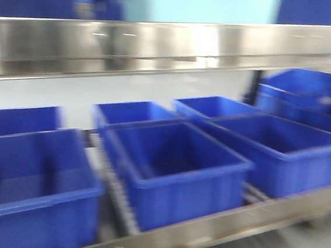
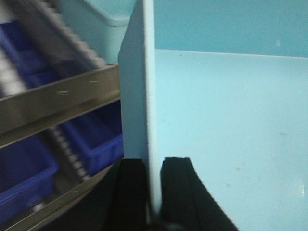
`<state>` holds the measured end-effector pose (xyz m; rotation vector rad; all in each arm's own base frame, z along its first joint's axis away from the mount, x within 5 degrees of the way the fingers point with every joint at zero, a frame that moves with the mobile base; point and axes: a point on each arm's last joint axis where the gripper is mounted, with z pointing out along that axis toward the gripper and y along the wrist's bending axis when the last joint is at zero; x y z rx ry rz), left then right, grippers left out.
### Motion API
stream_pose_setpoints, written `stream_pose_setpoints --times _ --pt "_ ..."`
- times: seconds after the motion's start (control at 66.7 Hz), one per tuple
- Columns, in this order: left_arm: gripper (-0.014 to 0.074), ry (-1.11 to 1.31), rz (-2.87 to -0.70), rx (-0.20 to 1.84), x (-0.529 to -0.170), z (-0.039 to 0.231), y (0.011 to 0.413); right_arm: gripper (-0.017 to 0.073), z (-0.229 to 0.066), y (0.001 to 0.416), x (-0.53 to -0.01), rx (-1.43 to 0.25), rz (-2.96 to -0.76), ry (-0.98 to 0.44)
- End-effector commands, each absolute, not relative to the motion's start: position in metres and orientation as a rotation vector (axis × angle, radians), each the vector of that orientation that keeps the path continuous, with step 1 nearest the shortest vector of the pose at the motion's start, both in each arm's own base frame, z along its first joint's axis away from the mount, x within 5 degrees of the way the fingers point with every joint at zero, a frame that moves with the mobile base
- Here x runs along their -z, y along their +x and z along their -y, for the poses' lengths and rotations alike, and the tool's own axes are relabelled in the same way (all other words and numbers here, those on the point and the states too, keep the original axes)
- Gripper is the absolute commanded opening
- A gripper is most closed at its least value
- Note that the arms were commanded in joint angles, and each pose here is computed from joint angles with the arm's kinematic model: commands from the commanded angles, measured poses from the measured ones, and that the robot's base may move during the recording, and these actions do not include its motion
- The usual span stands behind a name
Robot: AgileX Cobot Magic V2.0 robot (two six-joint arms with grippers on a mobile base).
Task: Move two blue bins to right shelf middle
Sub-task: 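Drive the base to the other shelf holding the teal bin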
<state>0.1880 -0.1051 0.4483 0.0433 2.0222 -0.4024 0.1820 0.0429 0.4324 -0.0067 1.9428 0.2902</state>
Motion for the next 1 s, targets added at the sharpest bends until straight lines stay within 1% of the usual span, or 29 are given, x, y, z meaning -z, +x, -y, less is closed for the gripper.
stream_pose_setpoints --times 0.0,0.99 --pt "-0.0111 0.048 -1.978 0.324 -0.4556 0.0956 0.1868 -0.0166 -0.036 0.1796 -0.4422 -0.222 -1.882 -0.013" --pt "-0.0111 0.048 -1.977 0.321 -0.4557 0.0955 0.1868 -0.0166 -0.0359 0.1791 -0.4425 -0.223 -1.88 -0.013"
